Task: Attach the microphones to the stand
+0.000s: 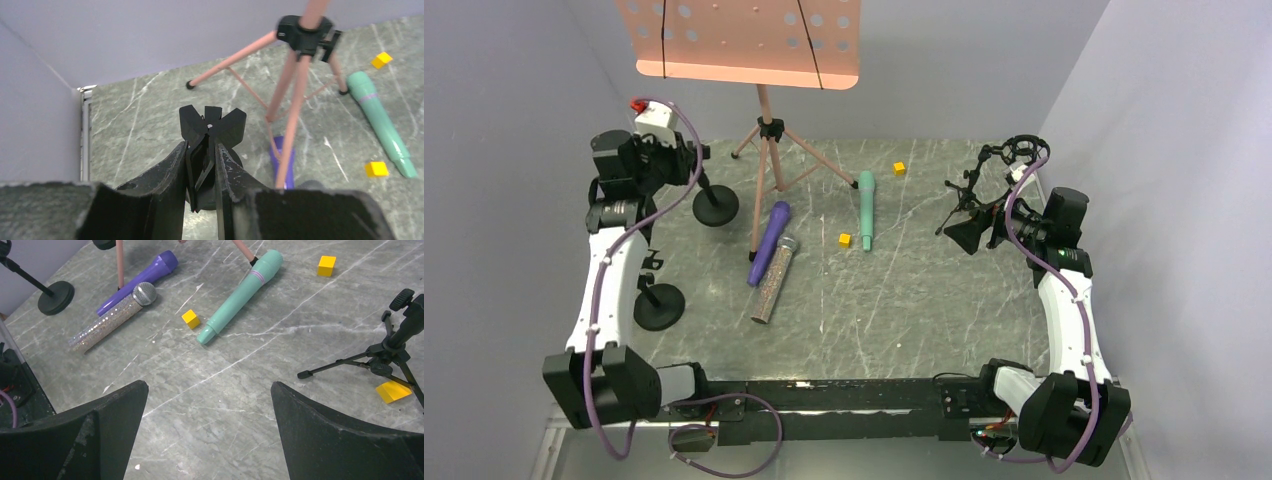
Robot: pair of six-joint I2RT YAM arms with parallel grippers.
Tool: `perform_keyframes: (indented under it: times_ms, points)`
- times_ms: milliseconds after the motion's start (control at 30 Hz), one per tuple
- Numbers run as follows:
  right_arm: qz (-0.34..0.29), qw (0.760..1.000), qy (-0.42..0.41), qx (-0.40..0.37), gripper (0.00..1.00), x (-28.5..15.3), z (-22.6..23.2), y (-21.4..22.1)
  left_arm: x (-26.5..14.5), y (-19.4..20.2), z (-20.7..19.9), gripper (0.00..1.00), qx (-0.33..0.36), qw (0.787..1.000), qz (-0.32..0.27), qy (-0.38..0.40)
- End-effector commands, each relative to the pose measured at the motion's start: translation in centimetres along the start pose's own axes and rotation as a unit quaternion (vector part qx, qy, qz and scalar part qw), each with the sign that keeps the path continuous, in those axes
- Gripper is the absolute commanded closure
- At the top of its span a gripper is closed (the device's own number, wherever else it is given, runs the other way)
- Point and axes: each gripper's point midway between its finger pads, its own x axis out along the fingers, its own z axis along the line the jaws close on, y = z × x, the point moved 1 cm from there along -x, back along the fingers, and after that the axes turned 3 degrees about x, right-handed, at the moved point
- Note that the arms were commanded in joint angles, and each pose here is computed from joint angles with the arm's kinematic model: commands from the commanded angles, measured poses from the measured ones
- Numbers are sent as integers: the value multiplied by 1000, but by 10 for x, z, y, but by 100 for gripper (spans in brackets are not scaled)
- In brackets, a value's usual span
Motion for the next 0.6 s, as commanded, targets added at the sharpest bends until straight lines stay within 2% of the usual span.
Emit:
perform_keyframes:
  times_ms: [0, 300, 433, 567]
  points:
    - [-14, 999, 6, -31, 0, -2, -2, -14, -32, -40, -36, 100, 41, 997, -64, 20]
    - [-11, 999, 5, -31, 0, -2, -2, -13, -94, -55, -105, 100, 61, 990, -84, 94]
    - [-9, 999, 7, -31, 0, -2, -4, -12, -108, -57, -133, 100, 58, 983, -82, 153]
    - [-6, 999, 4, -33, 0, -1, -5, -10, -113, -59, -175, 100, 40, 966, -90, 239]
